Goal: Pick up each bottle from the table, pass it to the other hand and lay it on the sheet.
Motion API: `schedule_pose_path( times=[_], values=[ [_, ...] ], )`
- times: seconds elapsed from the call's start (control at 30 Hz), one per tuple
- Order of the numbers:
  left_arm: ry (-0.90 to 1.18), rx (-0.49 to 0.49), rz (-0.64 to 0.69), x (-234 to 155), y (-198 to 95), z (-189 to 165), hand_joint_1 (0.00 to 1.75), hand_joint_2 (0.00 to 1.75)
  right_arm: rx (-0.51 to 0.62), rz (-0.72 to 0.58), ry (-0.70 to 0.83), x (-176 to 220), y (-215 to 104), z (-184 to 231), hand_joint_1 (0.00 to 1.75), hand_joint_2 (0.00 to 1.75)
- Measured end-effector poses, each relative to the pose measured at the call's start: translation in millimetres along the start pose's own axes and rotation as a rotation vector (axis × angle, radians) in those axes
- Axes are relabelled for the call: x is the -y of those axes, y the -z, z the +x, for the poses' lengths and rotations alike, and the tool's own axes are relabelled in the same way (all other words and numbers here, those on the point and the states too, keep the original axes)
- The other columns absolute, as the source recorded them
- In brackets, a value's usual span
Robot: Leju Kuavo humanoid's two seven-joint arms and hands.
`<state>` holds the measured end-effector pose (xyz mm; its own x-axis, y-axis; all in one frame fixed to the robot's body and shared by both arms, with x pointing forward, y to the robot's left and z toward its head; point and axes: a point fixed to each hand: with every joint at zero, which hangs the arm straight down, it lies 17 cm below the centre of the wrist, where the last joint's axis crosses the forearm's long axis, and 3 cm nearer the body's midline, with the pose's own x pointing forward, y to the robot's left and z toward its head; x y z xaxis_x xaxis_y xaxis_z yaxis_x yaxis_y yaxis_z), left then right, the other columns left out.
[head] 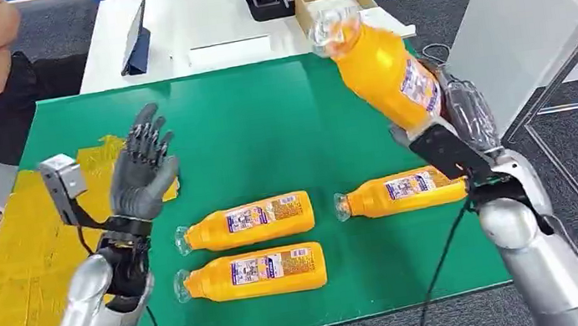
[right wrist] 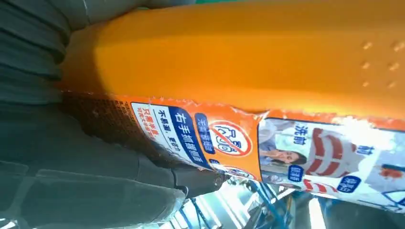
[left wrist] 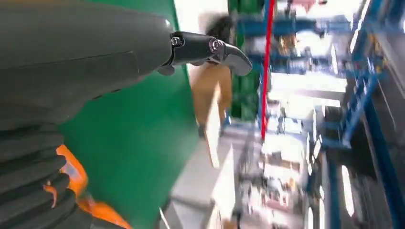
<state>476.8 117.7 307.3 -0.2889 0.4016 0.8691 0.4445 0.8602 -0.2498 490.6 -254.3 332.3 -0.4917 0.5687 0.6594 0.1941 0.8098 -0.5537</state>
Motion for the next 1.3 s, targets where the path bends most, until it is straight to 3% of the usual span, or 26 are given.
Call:
schedule_pose_path(
  times=[0.17, 0.5, 0.67, 1.0, 1.3],
  values=[
    [-0.046, -0.016, -0.083, 53, 14, -5, 0.0, 1.75, 0.01, -0.014, 0.089, -26, 27, 16, 1.75, 1.75],
    [-0.145, -0.064, -0.099, 84, 19, -13, 0.0, 1.75, -0.026, 0.051, 0.261, -62, 39, 22, 1.75, 1.75],
    [-0.159, -0.05, -0.106, 94, 19, -5, 0.0, 1.75, -0.064, 0.059, 0.238, -70, 38, 16, 1.75, 1.75],
    [-0.18, -0.089, -0.253, 166, 15, 7, 0.0, 1.75, -0.115, 0.089, 0.083, -89, 30, -1, 1.75, 1.75],
    [-0.07, -0.063, -0.17, 149, 37, 12, 0.0, 1.75, -0.077, 0.149, 0.038, -127, 32, 25, 1.75, 1.75]
  ],
)
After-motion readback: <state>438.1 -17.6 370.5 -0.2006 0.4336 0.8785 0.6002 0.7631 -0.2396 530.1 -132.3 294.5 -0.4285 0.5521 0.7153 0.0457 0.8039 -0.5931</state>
